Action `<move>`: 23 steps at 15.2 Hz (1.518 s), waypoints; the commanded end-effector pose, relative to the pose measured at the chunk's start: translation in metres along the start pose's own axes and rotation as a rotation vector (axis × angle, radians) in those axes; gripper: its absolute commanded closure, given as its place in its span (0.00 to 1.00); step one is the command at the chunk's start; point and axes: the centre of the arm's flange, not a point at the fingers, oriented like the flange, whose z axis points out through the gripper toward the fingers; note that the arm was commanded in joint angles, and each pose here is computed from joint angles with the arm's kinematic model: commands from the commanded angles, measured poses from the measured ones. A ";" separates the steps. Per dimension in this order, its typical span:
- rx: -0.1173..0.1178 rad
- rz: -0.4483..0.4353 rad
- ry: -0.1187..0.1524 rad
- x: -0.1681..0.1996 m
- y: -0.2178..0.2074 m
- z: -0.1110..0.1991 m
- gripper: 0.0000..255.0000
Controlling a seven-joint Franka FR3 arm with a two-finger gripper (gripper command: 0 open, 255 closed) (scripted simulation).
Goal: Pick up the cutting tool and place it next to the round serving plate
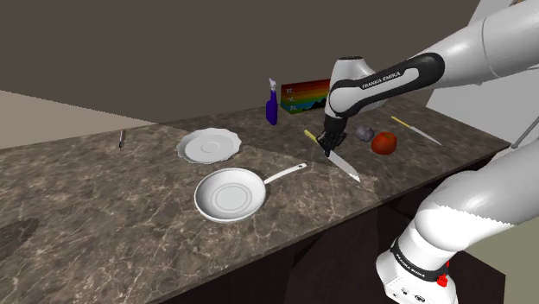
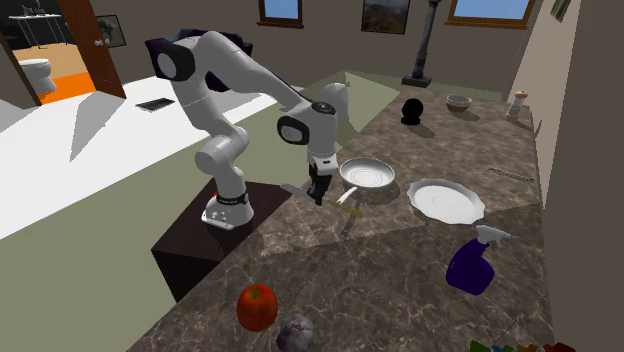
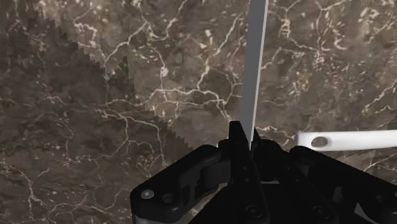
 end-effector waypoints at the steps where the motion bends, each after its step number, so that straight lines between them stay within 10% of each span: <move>1: 0.000 0.000 -0.001 -0.001 0.000 -0.011 1.00; 23: 0.000 0.000 -0.001 0.249 -0.082 -0.025 1.00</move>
